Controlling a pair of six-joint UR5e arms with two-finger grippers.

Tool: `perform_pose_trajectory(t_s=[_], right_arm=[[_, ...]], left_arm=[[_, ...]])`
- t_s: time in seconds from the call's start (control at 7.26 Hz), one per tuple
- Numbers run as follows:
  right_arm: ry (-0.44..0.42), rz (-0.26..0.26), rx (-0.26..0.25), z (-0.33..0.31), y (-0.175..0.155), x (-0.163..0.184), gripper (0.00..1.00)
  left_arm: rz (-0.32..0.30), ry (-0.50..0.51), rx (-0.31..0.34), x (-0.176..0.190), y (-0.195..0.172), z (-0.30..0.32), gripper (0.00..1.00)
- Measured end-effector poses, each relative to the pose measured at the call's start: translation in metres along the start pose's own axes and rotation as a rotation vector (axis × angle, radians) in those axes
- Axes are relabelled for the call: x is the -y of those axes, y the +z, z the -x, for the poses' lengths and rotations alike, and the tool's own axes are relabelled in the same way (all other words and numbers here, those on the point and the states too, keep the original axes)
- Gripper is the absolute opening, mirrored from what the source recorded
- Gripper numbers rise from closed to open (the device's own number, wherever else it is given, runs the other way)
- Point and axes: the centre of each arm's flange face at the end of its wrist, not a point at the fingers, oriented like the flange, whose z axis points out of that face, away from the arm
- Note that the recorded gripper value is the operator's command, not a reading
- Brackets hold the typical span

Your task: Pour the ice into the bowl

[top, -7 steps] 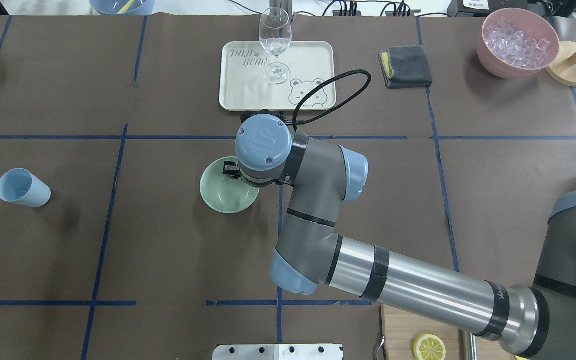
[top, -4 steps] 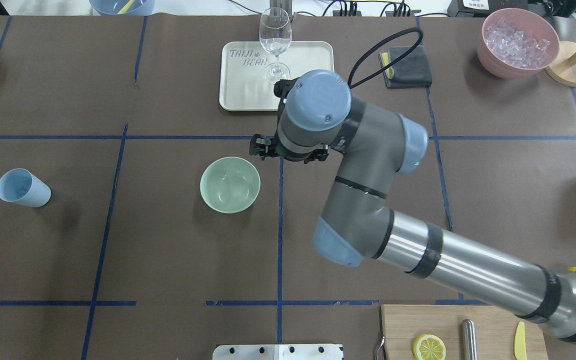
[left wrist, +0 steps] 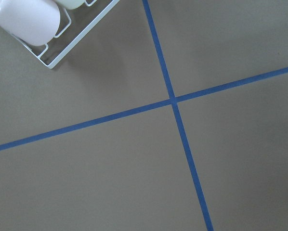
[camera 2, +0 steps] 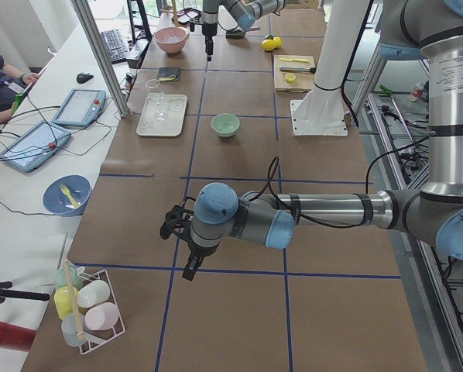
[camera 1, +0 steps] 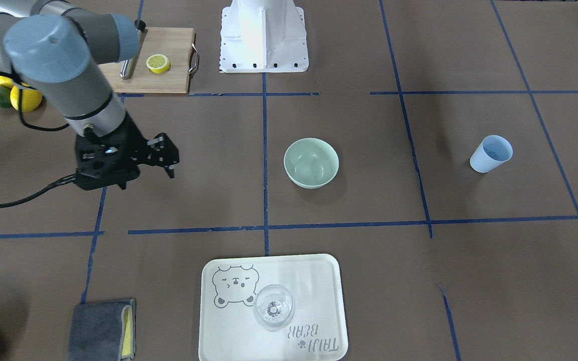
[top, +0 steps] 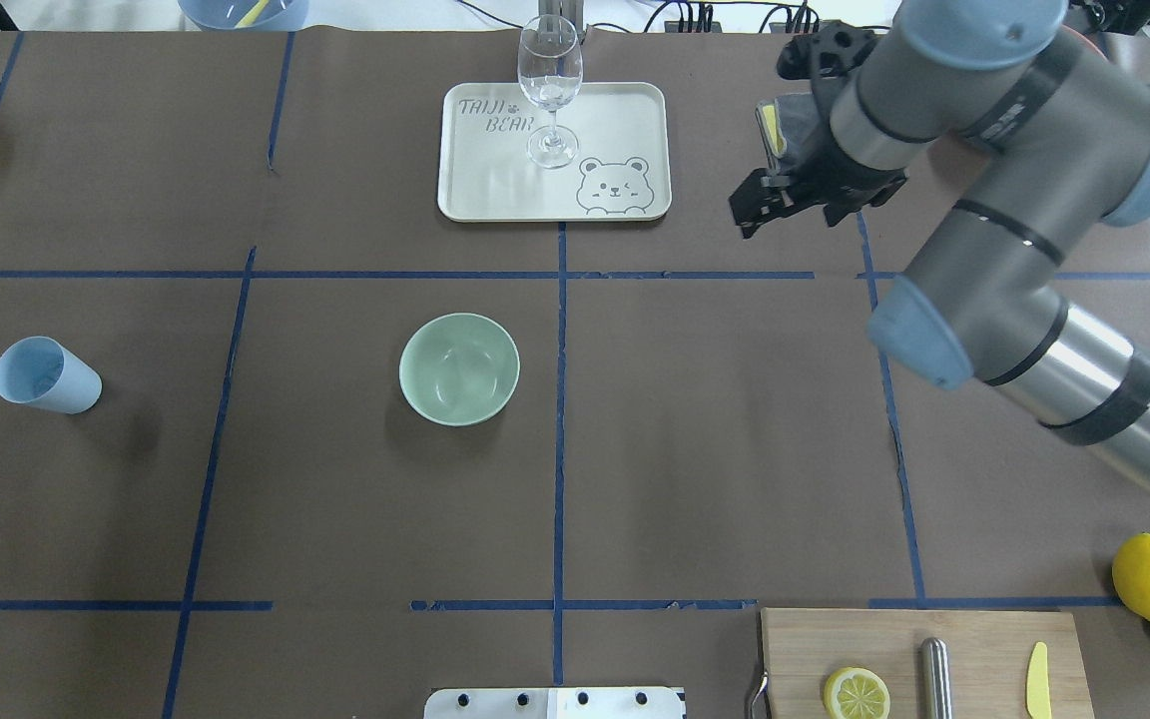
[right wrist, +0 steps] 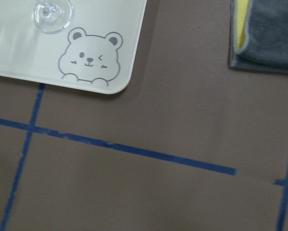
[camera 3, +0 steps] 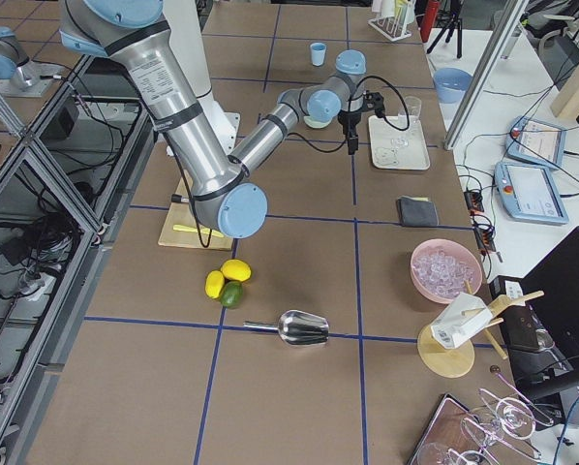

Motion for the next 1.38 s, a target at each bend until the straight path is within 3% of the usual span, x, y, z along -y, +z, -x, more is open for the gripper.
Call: perform_pose_trajectory(t_s=[0.28, 0.55, 0.83, 1.1, 1.38], right_arm=[[-0.176, 0.046, -0.045, -0.150, -0.022, -0.002, 1.00], [-0.255, 0.087, -0.053, -0.304, -0.050, -0.030, 1.00], [-0.216, 0.103, -0.060, -0.410, -0.067, -0.079, 1.00], [-0.158, 0.116, -0.056, -0.457, -0.069, -0.128, 1.00], [-0.127, 0.121, -0.052, -0.473, -0.070, -0.149, 1.00]], left_arm=[[-0.092, 0.091, 0.017, 0.010, -0.009, -0.007, 1.00], [-0.224, 0.225, 0.040, 0.023, -0.022, -0.019, 1.00], [-0.350, 0.302, 0.020, 0.041, -0.031, -0.044, 1.00], [-0.419, 0.233, -0.082, 0.054, -0.019, -0.088, 1.00], [-0.476, 0.158, -0.115, 0.064, -0.001, -0.139, 1.00]])
